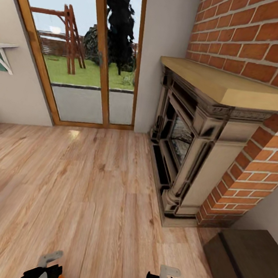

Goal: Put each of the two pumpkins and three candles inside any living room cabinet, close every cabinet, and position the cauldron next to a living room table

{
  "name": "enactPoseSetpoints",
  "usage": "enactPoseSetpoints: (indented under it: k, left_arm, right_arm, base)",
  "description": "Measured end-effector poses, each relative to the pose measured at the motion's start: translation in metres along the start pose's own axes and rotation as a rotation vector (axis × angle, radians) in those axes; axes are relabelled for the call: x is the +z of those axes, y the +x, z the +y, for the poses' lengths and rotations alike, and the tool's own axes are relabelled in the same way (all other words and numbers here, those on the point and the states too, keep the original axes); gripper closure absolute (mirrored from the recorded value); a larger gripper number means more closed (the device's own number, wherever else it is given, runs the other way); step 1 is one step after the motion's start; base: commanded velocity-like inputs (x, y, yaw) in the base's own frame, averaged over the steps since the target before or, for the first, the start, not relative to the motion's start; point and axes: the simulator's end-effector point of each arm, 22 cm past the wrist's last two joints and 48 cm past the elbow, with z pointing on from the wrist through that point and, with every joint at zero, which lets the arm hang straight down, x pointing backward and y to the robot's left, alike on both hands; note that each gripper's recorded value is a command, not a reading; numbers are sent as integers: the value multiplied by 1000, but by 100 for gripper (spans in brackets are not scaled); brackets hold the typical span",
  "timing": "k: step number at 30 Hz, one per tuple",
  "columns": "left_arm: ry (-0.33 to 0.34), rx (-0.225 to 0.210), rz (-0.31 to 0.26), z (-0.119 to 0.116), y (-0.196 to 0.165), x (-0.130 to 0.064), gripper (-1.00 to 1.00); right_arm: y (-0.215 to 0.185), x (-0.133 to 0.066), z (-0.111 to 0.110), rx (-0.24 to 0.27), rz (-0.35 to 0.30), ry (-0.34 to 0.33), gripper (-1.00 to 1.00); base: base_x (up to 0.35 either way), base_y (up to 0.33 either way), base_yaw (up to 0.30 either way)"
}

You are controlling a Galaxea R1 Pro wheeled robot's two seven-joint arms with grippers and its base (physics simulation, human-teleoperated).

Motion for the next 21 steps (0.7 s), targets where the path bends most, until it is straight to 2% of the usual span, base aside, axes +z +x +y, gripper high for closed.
enactPoseSetpoints:
  k: [7,16,21]
  left_arm:
    - [0,-13,-43,0,-9,0,-100]
    - [-1,-16,-41,0,-7,1,-100]
    - [-1,-16,-37,-1,-4,2,-100]
  right_arm:
    - [1,1,0,2,3,-2,-100]
    - [3,1,1,6,8,-6,-100]
    - [6,2,8,10,14,-38,-100]
  base:
    - [18,11,-163]
    - [1,0,-242]
    - [0,0,-224]
